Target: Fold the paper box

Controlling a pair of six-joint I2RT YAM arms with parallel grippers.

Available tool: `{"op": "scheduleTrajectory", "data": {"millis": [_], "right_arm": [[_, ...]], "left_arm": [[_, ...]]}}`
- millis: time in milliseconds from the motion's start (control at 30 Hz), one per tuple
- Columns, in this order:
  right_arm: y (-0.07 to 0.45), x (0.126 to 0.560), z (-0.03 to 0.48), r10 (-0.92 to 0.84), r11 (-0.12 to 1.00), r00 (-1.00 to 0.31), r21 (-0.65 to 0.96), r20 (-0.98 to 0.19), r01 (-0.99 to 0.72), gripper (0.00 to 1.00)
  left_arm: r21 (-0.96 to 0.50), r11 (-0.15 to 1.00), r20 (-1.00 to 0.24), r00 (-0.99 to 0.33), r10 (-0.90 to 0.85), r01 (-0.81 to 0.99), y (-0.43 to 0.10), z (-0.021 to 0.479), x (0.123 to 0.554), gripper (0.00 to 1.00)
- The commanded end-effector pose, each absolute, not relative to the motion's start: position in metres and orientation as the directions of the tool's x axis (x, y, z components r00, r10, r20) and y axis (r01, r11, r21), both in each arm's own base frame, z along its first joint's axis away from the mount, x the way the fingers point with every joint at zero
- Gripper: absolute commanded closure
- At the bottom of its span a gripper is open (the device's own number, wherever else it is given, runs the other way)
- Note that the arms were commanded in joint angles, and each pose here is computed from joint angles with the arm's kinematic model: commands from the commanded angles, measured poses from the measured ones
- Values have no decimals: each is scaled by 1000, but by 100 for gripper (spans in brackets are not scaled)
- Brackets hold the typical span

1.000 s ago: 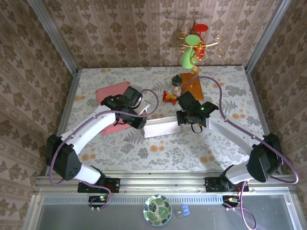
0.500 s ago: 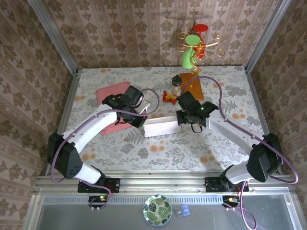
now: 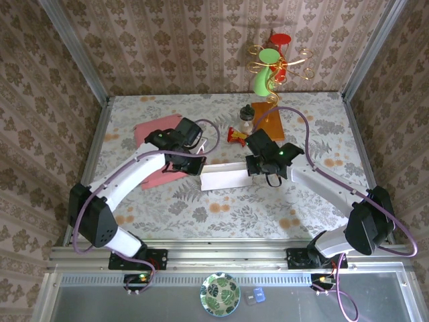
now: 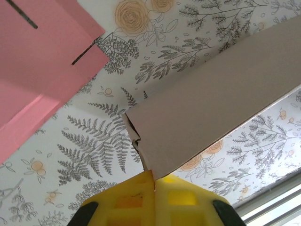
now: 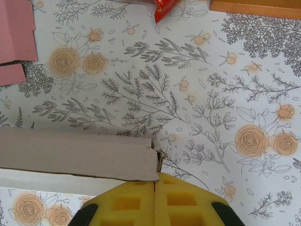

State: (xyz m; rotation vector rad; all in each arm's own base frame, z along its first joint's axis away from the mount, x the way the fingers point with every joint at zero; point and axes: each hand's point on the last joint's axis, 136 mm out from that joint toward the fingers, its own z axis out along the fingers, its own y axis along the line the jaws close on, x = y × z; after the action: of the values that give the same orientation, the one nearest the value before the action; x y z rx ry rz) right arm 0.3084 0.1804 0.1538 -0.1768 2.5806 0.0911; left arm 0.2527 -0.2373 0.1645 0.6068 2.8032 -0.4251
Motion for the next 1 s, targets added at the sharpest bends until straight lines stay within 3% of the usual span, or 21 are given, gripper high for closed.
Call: {"op": "scheduleTrajectory", "data": {"millis": [0, 333, 967], "right_arm": [[181, 303, 152, -114, 990, -850, 12, -514, -140, 100], [182, 301, 149, -116, 990, -851, 13, -512, -143, 100], [181, 299, 147, -125, 989, -851, 6, -510, -149, 100]], "left_arm": [[-272, 897, -236, -928, 290, 349, -243, 170, 250, 100], [-290, 916, -136, -959, 248, 278, -244, 171, 248, 100], [-335, 912, -74, -971, 225, 237, -247, 172, 251, 100]]}}
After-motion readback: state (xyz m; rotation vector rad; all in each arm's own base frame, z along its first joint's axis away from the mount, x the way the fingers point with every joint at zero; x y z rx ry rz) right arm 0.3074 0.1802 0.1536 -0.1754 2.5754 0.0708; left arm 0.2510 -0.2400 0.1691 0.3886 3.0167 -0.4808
